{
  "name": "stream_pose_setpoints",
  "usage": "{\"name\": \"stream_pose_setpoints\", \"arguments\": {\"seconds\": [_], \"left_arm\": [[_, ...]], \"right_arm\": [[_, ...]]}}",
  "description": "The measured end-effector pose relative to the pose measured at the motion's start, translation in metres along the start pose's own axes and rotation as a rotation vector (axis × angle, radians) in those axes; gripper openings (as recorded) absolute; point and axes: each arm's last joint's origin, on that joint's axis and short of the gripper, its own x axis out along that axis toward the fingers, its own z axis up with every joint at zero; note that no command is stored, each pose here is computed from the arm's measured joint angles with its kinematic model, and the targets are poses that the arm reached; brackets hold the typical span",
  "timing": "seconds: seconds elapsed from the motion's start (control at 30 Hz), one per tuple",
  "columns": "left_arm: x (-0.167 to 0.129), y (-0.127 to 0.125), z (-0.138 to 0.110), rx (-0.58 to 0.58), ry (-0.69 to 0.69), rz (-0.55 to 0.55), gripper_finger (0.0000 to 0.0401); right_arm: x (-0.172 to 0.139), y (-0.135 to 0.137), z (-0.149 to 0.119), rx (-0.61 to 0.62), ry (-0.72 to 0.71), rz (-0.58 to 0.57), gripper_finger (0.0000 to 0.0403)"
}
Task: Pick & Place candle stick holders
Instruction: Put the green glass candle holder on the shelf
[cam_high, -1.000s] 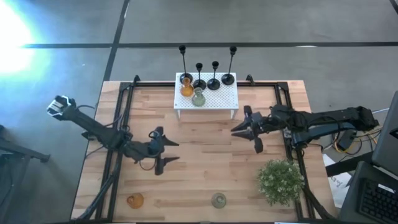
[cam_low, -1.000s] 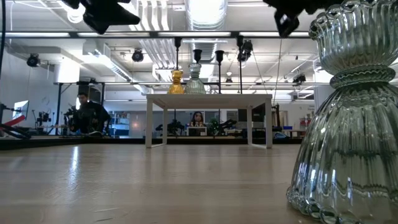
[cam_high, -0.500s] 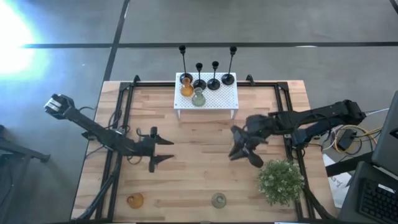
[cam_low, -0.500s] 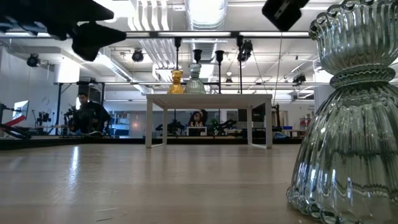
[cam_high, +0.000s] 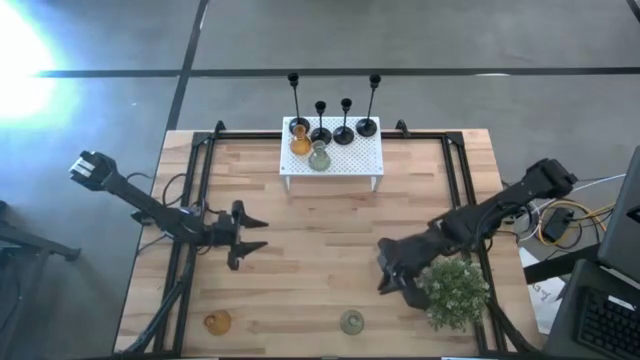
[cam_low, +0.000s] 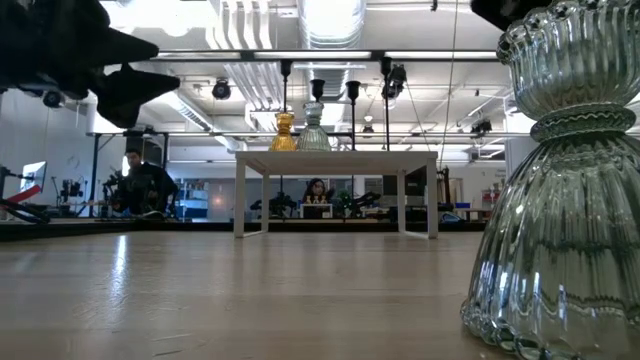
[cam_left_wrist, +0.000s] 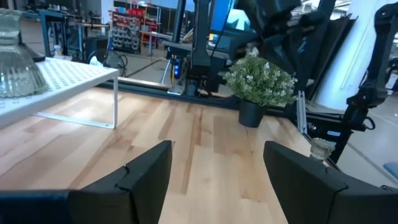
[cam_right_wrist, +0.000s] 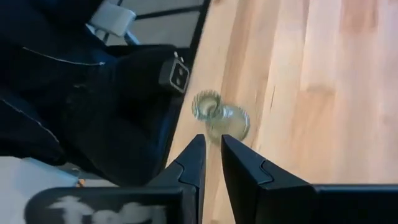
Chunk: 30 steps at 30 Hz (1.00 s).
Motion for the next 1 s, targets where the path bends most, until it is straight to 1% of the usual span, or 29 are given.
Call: {"name": "stream_pose_setpoints", "arguments": {"seconds": [0.1, 0.2, 0.27, 0.4, 0.53, 0.7, 0.87, 1.0], "left_arm": [[-0.002, 0.002, -0.002, 0.000, 0.002, 0.011, 0.0259], [-0.002, 0.002, -0.002, -0.002, -0.005, 0.023, 0.0259], [-0.002, 0.002, -0.001, -0.001, -0.008, 0.039, 0.0259], [-0.002, 0.003, -0.001, 0.010, -0.009, 0.050, 0.0259], [-0.002, 0.003, -0.001, 0.012, -0.012, 0.066, 0.0259], [-0.002, 0.004, -0.001, 0.013, -0.013, 0.075, 0.0259], [-0.002, 0.004, -0.001, 0.013, -0.012, 0.075, 0.0259], [-0.002, 0.004, -0.002, 0.014, -0.011, 0.076, 0.0259]], "right_arm": [[0.013, 0.002, -0.007, 0.055, 0.041, -0.006, 0.0062], [0.027, 0.000, -0.011, 0.106, 0.082, -0.020, 0.0091], [0.037, -0.004, -0.014, 0.118, 0.113, -0.037, 0.0115], [0.057, -0.010, -0.020, 0.137, 0.194, -0.031, 0.0161], [0.077, -0.017, -0.029, 0.159, 0.272, -0.041, 0.0192], [0.101, -0.022, -0.040, 0.158, 0.331, -0.065, 0.0203], [0.122, -0.022, -0.045, 0.132, 0.324, -0.042, 0.0204], [0.130, -0.021, -0.044, 0.128, 0.296, -0.017, 0.0210]]}}
